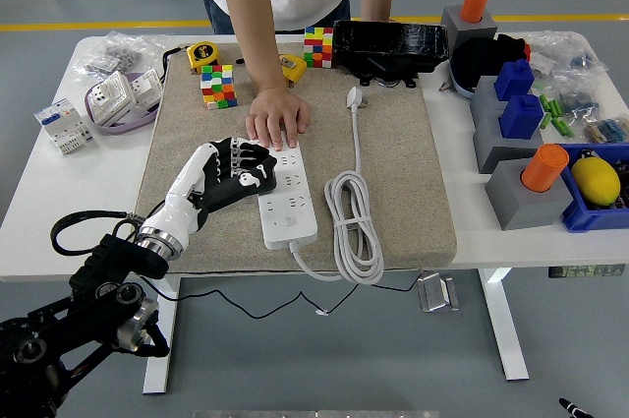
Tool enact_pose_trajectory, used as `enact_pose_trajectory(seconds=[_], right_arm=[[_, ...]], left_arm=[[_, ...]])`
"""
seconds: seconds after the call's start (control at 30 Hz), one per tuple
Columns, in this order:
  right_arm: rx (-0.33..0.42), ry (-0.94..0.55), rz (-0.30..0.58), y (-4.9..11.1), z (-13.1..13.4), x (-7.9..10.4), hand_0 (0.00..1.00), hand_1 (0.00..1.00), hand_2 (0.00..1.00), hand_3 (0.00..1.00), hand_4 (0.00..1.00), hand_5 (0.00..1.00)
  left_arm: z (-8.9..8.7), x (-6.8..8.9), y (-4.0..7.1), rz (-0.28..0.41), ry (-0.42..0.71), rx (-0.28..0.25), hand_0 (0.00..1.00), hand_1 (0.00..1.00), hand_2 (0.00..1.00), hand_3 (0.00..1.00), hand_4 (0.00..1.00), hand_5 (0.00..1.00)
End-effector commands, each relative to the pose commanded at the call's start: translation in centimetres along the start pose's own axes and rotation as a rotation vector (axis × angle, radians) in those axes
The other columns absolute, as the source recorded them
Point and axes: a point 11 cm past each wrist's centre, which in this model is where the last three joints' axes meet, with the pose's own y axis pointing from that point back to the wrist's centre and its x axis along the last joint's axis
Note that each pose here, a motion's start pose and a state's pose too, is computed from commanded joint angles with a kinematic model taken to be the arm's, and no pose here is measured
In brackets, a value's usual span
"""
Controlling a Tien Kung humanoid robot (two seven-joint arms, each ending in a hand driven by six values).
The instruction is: Put the plug near the board,insert it into the board,press the button,pull the plug out
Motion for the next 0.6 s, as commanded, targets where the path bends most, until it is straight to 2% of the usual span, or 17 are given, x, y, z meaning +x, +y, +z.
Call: enact_pose_trajectory(seconds=[0.13, 0.17, 0.27, 0.33, 0.37, 0.53, 0.57, 0.6], right_arm=[[0.000, 0.001, 0.001, 0.0, 0.0, 0.1, 0.610, 0.640, 0.653, 0.553, 0.949, 0.492], [0.001, 0.001, 0.000, 0.0, -0.1, 0.1, 0.609, 0.640, 0.653, 0.553, 0.949, 0.493], [0.001, 0.003, 0.001, 0.0, 0.0, 0.1, 0.609, 0.640, 0.653, 0.553, 0.949, 0.493], [-0.001, 0.003, 0.003, 0.0, 0.1, 0.2, 0.609, 0.640, 0.653, 0.553, 0.949, 0.493], [-0.002, 0.003, 0.003, 0.0, 0.1, 0.2, 0.608, 0.640, 0.653, 0.553, 0.950, 0.492], [-0.005, 0.000, 0.002, 0.0, 0.3, 0.2, 0.608, 0.640, 0.653, 0.553, 0.950, 0.492], [-0.004, 0.000, 0.001, 0.0, 0.2, 0.1, 0.608, 0.640, 0.653, 0.553, 0.950, 0.493], [-0.003, -0.002, 0.000, 0.0, 0.2, 0.1, 0.608, 0.640, 0.653, 0.553, 0.950, 0.493]], left_arm=[[0.1, 0.1, 0.1, -0.005, -0.016, -0.004, 0.506, 0.592, 0.558, 0.533, 0.766, 0.299], [0.2, 0.1, 0.1, -0.006, -0.023, -0.008, 0.457, 0.571, 0.550, 0.541, 0.766, 0.300], [0.9, 0.3, 0.2, -0.024, -0.110, -0.035, 0.457, 0.571, 0.550, 0.541, 0.766, 0.300], [1.3, 0.2, 0.3, -0.058, -0.177, -0.030, 0.457, 0.571, 0.550, 0.541, 0.766, 0.300], [1.5, 0.1, 0.3, -0.079, -0.221, -0.021, 0.239, 0.265, 0.412, 0.637, 0.680, 0.102], [1.5, -1.2, 0.7, -0.186, -0.448, 0.052, 0.239, 0.265, 0.412, 0.637, 0.680, 0.102], [1.4, -1.5, 0.8, -0.200, -0.490, 0.066, 0.129, 0.090, 0.188, 0.736, 0.729, 0.002], [1.3, -1.7, 0.9, -0.208, -0.530, 0.075, 0.129, 0.090, 0.188, 0.736, 0.729, 0.002]])
